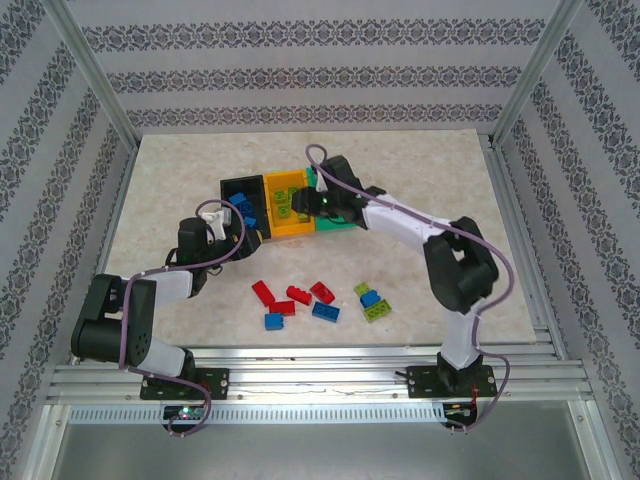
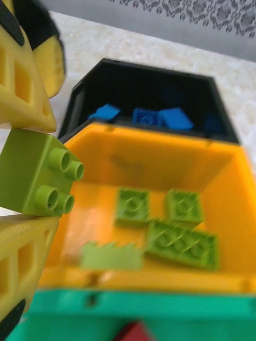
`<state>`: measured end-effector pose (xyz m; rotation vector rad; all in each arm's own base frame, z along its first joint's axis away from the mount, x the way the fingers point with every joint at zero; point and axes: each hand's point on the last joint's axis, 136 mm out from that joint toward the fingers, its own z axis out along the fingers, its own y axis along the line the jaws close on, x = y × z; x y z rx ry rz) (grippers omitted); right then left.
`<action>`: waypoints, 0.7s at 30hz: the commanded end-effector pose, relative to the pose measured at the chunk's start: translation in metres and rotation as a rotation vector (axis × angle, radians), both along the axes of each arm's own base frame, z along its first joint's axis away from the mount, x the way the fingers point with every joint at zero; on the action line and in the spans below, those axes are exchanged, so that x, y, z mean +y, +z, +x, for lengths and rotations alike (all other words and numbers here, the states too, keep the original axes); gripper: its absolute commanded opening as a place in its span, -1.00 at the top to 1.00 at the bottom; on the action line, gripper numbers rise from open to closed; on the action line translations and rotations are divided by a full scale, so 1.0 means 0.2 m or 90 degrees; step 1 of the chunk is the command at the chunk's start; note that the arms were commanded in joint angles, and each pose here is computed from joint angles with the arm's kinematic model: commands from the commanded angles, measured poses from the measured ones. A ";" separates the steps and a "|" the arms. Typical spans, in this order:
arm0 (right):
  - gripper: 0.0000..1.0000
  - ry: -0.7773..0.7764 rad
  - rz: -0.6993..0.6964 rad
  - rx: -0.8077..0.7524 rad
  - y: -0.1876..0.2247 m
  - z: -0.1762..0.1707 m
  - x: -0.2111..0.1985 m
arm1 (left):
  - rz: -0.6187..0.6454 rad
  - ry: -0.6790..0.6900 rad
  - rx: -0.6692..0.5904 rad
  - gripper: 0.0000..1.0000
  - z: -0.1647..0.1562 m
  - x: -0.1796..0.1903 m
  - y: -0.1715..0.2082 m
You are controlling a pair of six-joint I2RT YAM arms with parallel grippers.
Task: Sort the legos into containers by color
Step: Place the lego in the container, then pick up the lego from the bottom-center of the table.
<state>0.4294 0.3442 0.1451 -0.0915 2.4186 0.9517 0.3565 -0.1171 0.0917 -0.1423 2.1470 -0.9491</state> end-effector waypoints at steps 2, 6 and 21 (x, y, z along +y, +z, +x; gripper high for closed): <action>0.08 0.028 0.032 -0.029 0.08 0.19 0.10 | 0.008 0.005 -0.023 -0.23 0.00 0.03 0.04; -0.09 0.022 0.077 -0.009 0.07 0.27 0.12 | 0.011 0.006 -0.026 -0.23 0.00 0.03 0.04; -0.13 0.051 -0.004 0.021 -0.04 -0.22 -0.18 | -0.001 0.003 -0.016 -0.24 0.01 0.02 0.02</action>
